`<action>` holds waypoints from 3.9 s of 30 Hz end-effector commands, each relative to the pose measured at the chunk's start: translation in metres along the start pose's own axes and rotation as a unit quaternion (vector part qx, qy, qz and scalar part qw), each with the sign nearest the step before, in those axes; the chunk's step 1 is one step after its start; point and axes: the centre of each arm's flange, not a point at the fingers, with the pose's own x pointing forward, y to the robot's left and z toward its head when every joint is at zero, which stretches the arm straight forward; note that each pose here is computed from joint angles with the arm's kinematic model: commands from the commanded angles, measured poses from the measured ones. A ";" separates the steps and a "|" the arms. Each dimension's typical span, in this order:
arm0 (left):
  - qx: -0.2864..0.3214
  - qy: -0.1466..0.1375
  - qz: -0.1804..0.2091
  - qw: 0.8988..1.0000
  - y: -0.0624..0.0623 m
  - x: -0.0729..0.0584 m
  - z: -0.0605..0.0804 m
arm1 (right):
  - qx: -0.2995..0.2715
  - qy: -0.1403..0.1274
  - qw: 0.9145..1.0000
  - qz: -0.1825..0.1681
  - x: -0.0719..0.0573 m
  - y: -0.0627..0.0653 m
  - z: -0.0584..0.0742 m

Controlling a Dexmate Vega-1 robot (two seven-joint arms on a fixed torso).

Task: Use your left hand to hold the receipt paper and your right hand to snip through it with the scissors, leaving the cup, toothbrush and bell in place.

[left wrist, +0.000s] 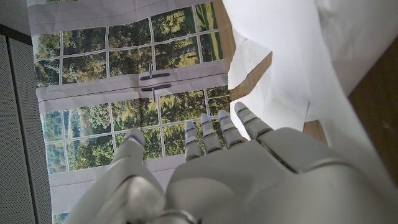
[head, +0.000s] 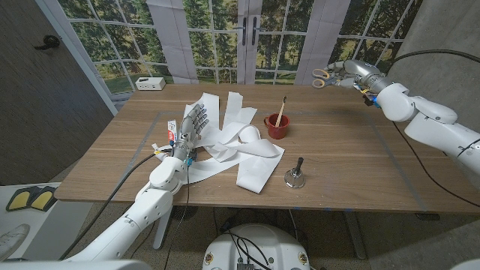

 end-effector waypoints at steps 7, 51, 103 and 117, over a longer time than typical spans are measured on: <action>-0.004 0.019 -0.010 1.000 -0.007 -0.001 0.000 | 0.064 -0.050 0.994 -0.068 -0.035 0.000 0.031; -0.021 -0.015 -0.012 1.000 -0.023 -0.009 0.027 | 0.088 -0.134 0.979 -0.130 -0.067 -0.003 0.076; -0.015 -0.042 -0.069 0.997 -0.032 -0.027 0.065 | 0.054 -0.213 0.945 -0.242 -0.094 0.007 0.129; -0.056 -0.029 -0.115 0.991 -0.034 -0.027 0.070 | 0.039 -0.235 0.935 -0.264 -0.097 0.007 0.143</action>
